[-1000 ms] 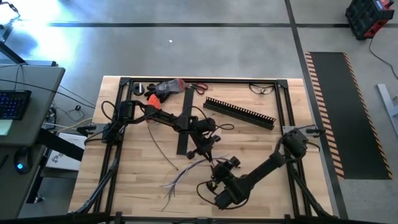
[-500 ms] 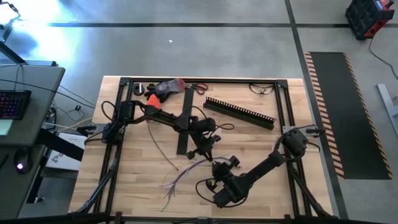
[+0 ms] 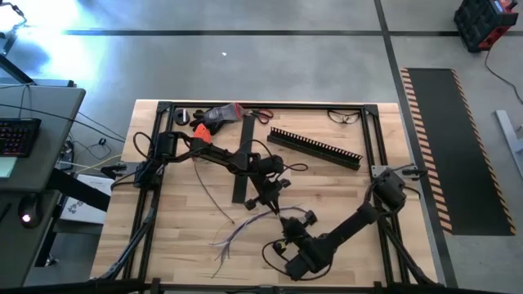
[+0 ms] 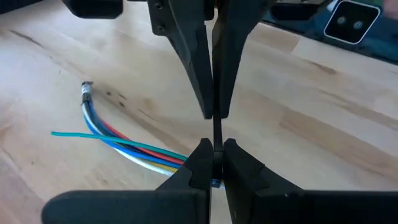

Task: Ziptie cables
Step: Wrap the black zip tie on the cables

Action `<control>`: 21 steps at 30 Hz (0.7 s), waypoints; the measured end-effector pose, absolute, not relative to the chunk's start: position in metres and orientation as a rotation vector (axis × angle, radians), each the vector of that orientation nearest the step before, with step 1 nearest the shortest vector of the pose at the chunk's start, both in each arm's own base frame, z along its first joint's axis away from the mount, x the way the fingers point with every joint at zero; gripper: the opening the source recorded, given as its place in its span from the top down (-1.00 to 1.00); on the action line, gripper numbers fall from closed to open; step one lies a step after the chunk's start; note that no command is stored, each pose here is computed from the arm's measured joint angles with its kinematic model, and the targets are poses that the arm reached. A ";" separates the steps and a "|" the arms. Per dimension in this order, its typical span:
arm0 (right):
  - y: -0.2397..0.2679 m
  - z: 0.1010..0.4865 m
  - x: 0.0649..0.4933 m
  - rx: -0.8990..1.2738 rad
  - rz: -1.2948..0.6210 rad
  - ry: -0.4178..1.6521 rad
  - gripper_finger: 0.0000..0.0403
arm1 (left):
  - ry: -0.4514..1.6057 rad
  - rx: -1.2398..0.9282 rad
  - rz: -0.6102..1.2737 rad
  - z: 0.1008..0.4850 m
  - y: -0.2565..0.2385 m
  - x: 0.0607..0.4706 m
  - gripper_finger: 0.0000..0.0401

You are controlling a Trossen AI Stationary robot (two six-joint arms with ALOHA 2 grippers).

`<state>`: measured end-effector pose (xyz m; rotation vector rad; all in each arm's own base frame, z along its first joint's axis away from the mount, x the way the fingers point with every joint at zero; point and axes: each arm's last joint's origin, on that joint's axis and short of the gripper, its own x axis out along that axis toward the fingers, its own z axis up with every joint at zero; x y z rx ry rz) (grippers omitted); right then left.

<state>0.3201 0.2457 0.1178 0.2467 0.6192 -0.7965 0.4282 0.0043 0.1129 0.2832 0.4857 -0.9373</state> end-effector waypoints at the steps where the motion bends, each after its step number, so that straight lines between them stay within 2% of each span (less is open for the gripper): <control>1: 0.249 0.118 0.318 0.263 -0.793 0.613 1.00 | 0.486 0.283 -0.937 0.113 0.004 0.428 0.97; 6: 0.268 0.115 0.302 0.362 -0.752 0.715 1.00 | 0.512 0.284 -0.915 0.111 0.008 0.427 0.97; 14: 0.280 0.112 0.280 0.441 -0.808 0.715 1.00 | 0.511 0.285 -0.902 0.111 0.012 0.427 0.96; 17: 0.278 0.112 0.274 0.464 -0.858 0.768 1.00 | 0.533 0.305 -0.868 0.110 0.011 0.428 0.86; 21: 0.276 0.111 0.270 0.493 -0.905 0.855 0.99 | 0.558 0.314 -0.837 0.112 0.012 0.429 0.56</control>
